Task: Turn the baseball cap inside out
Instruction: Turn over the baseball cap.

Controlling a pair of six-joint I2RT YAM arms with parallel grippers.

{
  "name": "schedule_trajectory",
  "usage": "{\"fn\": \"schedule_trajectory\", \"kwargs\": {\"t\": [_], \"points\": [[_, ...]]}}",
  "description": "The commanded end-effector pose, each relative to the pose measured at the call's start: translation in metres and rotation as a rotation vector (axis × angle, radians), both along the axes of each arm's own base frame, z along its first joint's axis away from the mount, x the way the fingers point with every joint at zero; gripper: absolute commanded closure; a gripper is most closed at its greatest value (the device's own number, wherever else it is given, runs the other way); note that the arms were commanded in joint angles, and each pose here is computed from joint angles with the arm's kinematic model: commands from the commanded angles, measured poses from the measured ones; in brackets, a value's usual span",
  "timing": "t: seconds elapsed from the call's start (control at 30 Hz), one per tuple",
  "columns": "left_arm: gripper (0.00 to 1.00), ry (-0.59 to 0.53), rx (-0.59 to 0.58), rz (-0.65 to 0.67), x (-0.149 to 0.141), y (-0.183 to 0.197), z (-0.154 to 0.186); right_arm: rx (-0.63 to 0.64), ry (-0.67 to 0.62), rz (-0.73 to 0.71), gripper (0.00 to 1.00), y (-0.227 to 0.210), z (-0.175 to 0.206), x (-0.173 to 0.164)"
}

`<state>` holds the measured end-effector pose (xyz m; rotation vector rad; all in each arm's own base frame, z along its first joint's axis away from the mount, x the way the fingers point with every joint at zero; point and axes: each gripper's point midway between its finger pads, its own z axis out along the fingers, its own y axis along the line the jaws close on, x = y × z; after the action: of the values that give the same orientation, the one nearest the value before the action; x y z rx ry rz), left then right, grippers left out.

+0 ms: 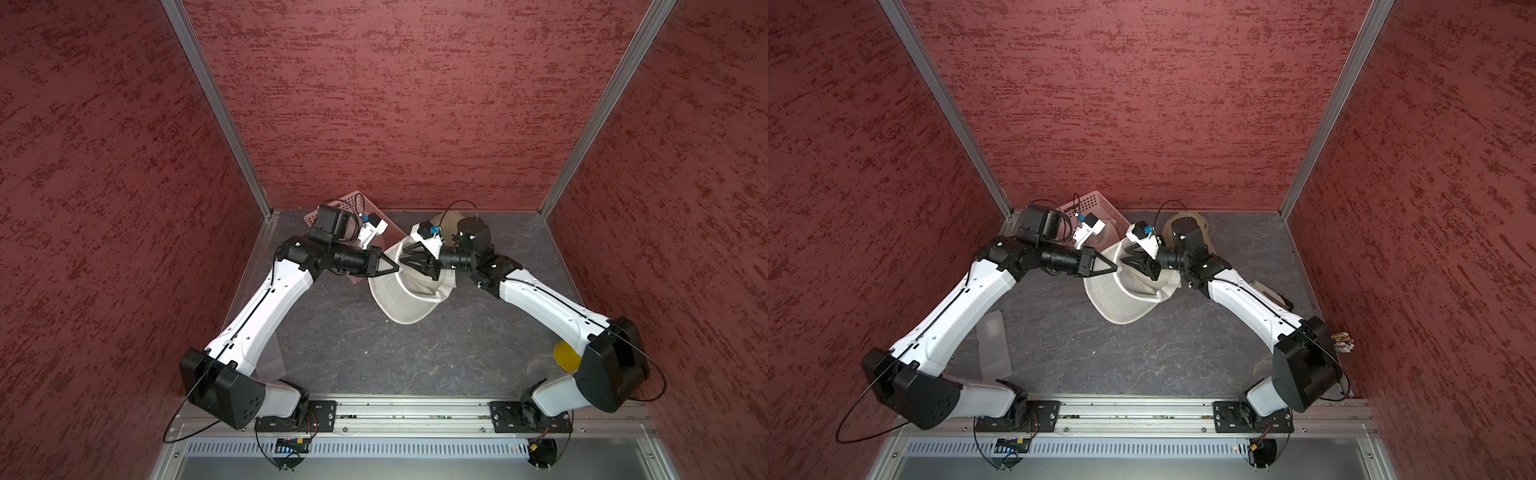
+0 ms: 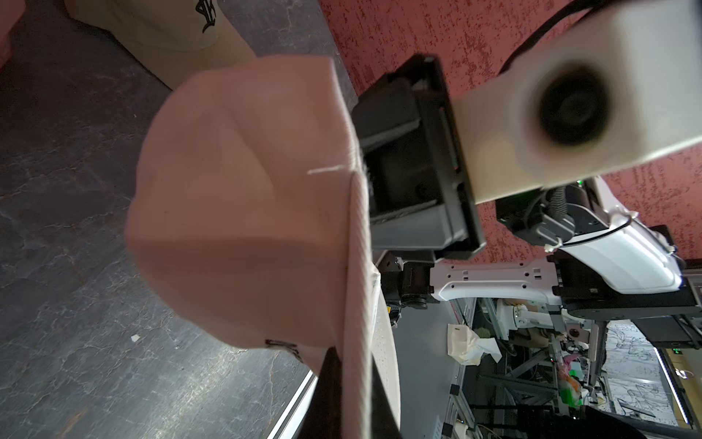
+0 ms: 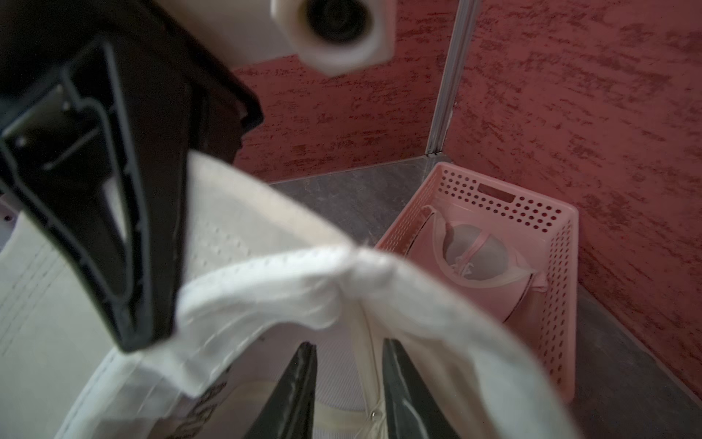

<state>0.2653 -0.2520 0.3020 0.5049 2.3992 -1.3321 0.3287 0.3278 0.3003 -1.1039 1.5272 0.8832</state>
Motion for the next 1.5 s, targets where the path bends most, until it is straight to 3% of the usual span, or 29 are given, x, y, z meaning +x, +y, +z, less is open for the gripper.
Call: {"fn": "schedule_trajectory", "kwargs": {"t": [0.0,0.1,0.3,0.53,0.77,0.93,1.17,1.3,1.47], "points": [[1.00,-0.066,0.002,0.023,0.011,0.001,0.000,0.178,-0.020,-0.113,0.66,-0.002,0.056,0.017],[1.00,-0.107,0.035,0.052,0.017,0.009,-0.001,0.165,0.043,-0.131,0.63,-0.006,0.052,0.015],[1.00,-0.295,0.131,0.064,0.031,0.019,-0.003,0.129,0.266,-0.302,0.61,-0.037,0.032,0.001],[1.00,-0.478,0.177,-0.041,0.021,0.011,-0.001,0.075,0.485,-0.277,0.70,-0.049,-0.018,-0.040],[1.00,-0.458,0.225,-0.094,0.015,0.007,-0.012,-0.003,0.568,-0.288,0.78,-0.055,-0.058,-0.055],[1.00,-0.451,0.209,-0.123,0.006,0.001,-0.008,-0.022,0.601,-0.338,0.77,-0.049,-0.082,-0.036],[1.00,-0.461,0.170,-0.109,-0.010,0.004,0.013,-0.022,0.621,-0.297,0.75,-0.032,-0.122,-0.022],[1.00,-0.485,0.165,-0.094,-0.015,0.009,0.023,-0.073,0.639,-0.253,0.77,-0.026,-0.140,-0.031],[1.00,-0.476,0.211,-0.072,-0.013,0.016,0.022,-0.193,0.609,-0.339,0.72,-0.045,-0.155,-0.030]]}}
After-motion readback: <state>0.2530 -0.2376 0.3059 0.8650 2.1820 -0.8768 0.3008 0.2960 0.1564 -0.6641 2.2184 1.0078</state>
